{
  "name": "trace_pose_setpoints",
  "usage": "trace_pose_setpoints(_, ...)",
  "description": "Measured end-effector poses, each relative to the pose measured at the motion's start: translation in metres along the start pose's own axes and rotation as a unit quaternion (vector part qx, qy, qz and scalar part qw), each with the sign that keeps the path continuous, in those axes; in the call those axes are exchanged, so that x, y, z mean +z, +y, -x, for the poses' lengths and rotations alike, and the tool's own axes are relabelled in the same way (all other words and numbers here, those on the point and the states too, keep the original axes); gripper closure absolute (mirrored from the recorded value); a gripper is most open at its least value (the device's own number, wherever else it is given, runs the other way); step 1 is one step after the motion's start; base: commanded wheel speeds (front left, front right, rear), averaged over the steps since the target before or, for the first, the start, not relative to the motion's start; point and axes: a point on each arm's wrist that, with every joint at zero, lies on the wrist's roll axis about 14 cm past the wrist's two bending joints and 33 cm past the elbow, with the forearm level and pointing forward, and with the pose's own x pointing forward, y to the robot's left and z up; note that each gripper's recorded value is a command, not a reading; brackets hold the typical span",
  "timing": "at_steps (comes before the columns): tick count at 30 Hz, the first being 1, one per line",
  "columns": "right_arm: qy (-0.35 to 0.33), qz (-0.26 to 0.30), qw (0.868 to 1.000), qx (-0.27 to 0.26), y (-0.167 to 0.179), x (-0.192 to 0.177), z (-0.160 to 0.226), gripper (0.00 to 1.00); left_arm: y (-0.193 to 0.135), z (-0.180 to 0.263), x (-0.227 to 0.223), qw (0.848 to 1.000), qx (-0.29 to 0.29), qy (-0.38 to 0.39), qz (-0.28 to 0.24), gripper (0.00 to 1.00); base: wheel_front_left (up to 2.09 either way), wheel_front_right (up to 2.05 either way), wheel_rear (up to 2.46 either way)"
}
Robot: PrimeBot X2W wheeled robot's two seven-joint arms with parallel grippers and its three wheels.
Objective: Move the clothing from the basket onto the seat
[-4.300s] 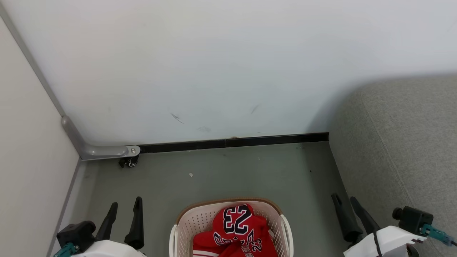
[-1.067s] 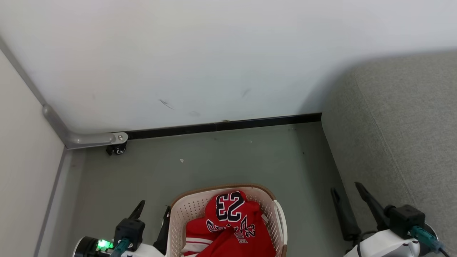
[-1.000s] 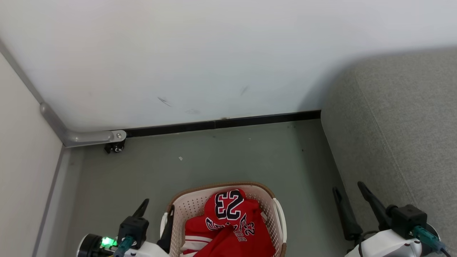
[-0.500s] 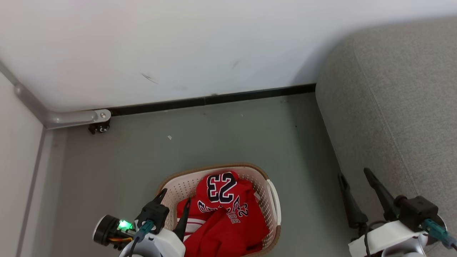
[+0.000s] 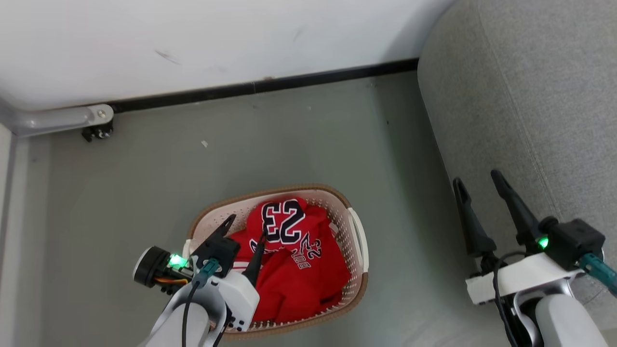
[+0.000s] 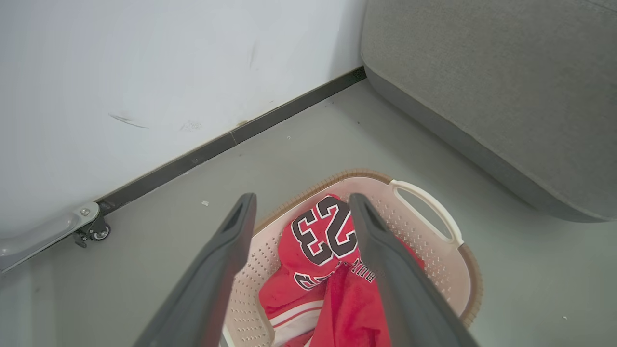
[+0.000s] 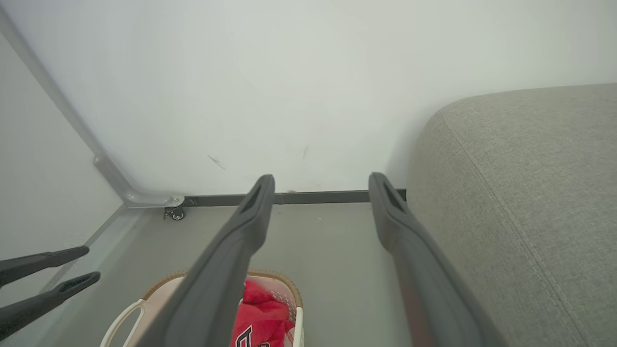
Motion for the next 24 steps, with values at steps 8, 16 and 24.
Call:
trace_pose_setpoints(8,-0.008,-0.002,1.0,0.002,-0.003,-0.004,-0.027,0.0,-0.009,-0.03,-0.016,0.999,-0.029,0.016,-0.003,0.0,0.0,0.0,0.0)
trace_pose_setpoints(16,-0.001,0.001,1.0,-0.004,-0.012,-0.018,-0.047,0.0,-0.017,-0.054,-0.04,0.998,-0.052,0.037,0.003,0.0,0.0,0.0,0.0)
trace_pose_setpoints(24,0.005,0.006,1.0,-0.007,-0.019,-0.031,-0.064,0.0,-0.025,-0.075,-0.065,0.996,-0.072,0.057,0.01,0.0,0.0,0.0,0.0)
